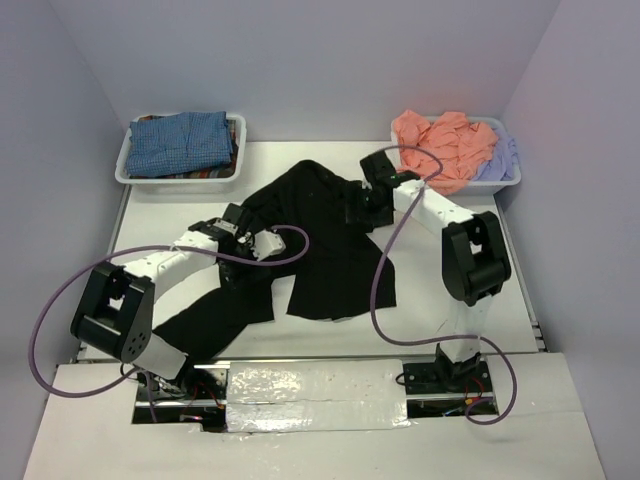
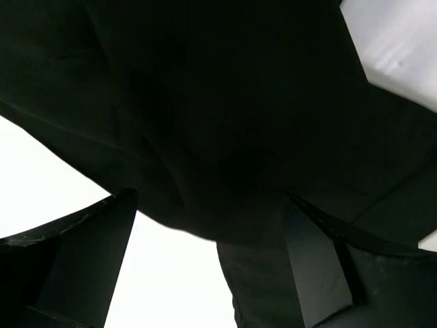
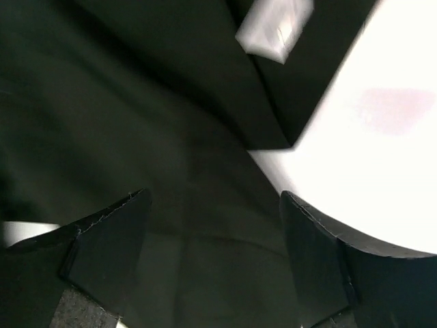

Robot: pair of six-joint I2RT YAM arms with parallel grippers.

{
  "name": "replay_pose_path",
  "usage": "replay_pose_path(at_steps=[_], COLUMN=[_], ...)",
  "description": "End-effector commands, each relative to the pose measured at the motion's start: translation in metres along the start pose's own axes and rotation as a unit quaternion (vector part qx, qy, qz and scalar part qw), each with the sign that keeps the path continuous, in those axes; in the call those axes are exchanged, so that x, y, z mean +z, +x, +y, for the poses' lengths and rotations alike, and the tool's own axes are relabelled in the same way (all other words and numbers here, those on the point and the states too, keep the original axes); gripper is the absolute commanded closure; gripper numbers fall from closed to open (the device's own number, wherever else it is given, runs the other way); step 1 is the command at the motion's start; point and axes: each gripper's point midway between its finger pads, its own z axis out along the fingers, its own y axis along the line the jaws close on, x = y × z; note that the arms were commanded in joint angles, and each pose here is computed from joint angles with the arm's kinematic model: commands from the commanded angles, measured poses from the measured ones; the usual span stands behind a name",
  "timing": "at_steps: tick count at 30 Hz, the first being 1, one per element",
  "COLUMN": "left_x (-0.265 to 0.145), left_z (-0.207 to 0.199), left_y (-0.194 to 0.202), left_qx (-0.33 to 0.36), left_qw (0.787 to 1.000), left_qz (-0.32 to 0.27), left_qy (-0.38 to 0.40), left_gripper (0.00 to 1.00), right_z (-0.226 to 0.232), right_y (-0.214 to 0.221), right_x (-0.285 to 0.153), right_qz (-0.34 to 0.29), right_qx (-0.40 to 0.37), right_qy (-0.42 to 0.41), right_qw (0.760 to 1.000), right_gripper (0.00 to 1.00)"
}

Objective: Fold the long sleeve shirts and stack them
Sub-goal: Flatten the shirt out

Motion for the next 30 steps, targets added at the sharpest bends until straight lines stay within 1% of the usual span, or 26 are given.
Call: replay_pose_path(at_steps=[1, 2, 3, 4, 5, 6, 7, 8, 9, 10, 11, 13, 14, 16, 17, 18, 19, 20, 22, 23, 24, 25, 27, 28, 29, 30], left_x=[0.006, 0.013, 0.018, 0.021, 0.024, 0.026, 0.026, 0.026, 0.024, 0.023, 0.02, 0.016, 0.013, 0.01, 0.003, 0.002, 0.0, -0.012, -0.029, -0.037, -0.044, -0.062, -0.078, -0.09, -0.095, -0.11], left_z=[0.016, 0.017, 0.016, 0.017, 0.022, 0.029, 0.036, 0.052, 0.067, 0.078, 0.101, 0.126, 0.148, 0.167, 0.189, 0.192, 0.196, 0.207, 0.203, 0.201, 0.197, 0.192, 0.18, 0.17, 0.159, 0.147], left_y=[-0.011, -0.009, -0.004, -0.002, -0.001, 0.0, 0.0, -0.002, -0.006, -0.011, -0.028, -0.048, -0.071, -0.098, -0.126, -0.139, -0.15, -0.172, -0.193, -0.199, -0.205, -0.21, -0.214, -0.206, -0.202, -0.197], left_qx=[-0.022, -0.023, -0.023, -0.023, -0.024, -0.021, -0.019, -0.019, -0.012, -0.008, -0.002, -0.003, -0.008, -0.022, -0.039, -0.043, -0.046, -0.048, -0.033, -0.024, -0.017, -0.01, -0.004, -0.004, 0.002, 0.013], left_qw=[0.999, 0.998, 0.998, 0.998, 0.998, 0.997, 0.996, 0.993, 0.99, 0.988, 0.981, 0.974, 0.969, 0.965, 0.959, 0.961, 0.961, 0.956, 0.953, 0.952, 0.95, 0.946, 0.946, 0.952, 0.957, 0.959], left_qz=[-0.01, -0.003, 0.002, 0.005, 0.003, 0.004, 0.003, 0.003, -0.001, -0.006, -0.025, -0.043, -0.059, -0.079, -0.104, -0.114, -0.124, -0.149, -0.185, -0.198, -0.212, -0.235, -0.25, -0.24, -0.236, -0.238], left_qy=[-0.047, -0.051, -0.051, -0.054, -0.064, -0.073, -0.086, -0.119, -0.14, -0.156, -0.191, -0.22, -0.24, -0.249, -0.261, -0.248, -0.243, -0.248, -0.236, -0.233, -0.23, -0.224, -0.204, -0.188, -0.167, -0.152], left_gripper=[0.01, 0.04, 0.19, 0.29, 0.53, 0.67, 0.81, 0.99, 1.0, 1.0, 1.0, 1.0, 1.0, 1.0, 1.0, 1.0, 0.95, 0.74, 0.47, 0.21, 0.02, 0.01, 0.01, 0.01, 0.03, 0.06], right_z=[-0.012, -0.018, -0.022, -0.029, -0.026, -0.028, -0.023, -0.012, -0.004, 0.008, 0.031, 0.067, 0.103, 0.143, 0.16, 0.174, 0.178, 0.182, 0.163, 0.156, 0.139, 0.116, 0.068, 0.043, 0.031, 0.021], right_y=[0.015, 0.03, 0.04, 0.054, 0.065, 0.081, 0.089, 0.1, 0.102, 0.12, 0.132, 0.143, 0.153, 0.161, 0.159, 0.151, 0.145, 0.132, 0.112, 0.102, 0.099, 0.084, 0.074, 0.08, 0.082, 0.085], right_x=[0.017, 0.024, 0.033, 0.039, 0.042, 0.046, 0.047, 0.047, 0.047, 0.045, 0.042, 0.029, 0.012, -0.012, -0.023, -0.043, -0.052, -0.066, -0.069, -0.071, -0.074, -0.071, -0.062, -0.055, -0.051, -0.049], right_qz=[0.012, 0.029, 0.044, 0.059, 0.07, 0.086, 0.092, 0.098, 0.091, 0.11, 0.114, 0.109, 0.094, 0.073, 0.05, 0.023, 0.014, -0.01, -0.023, -0.037, -0.045, -0.054, -0.059, -0.049, -0.042, -0.036], right_qx=[0.005, -0.002, -0.006, -0.016, -0.027, -0.034, -0.041, -0.055, -0.064, -0.077, -0.106, -0.164, -0.212, -0.274, -0.288, -0.293, -0.275, -0.261, -0.204, -0.183, -0.156, -0.099, -0.014, 0.013, 0.037, 0.049], right_qy=[0.021, 0.03, 0.037, 0.053, 0.055, 0.058, 0.053, 0.041, 0.031, 0.002, -0.022, -0.077, -0.12, -0.19, -0.216, -0.239, -0.25, -0.266, -0.263, -0.263, -0.255, -0.235, -0.169, -0.117, -0.092, -0.073], right_qw=[1.0, 0.999, 0.998, 0.997, 0.996, 0.994, 0.994, 0.993, 0.993, 0.991, 0.988, 0.977, 0.965, 0.94, 0.932, 0.926, 0.928, 0.928, 0.943, 0.947, 0.953, 0.965, 0.984, 0.992, 0.994, 0.995], right_gripper=[0.17, 0.18, 0.22, 0.25, 0.29, 0.45, 0.55, 0.65, 0.85, 0.94, 1.0, 1.0, 1.0, 0.99, 0.89, 0.52, 0.39, 0.28, 0.25, 0.23, 0.21, 0.21, 0.24, 0.38, 0.5, 0.67])
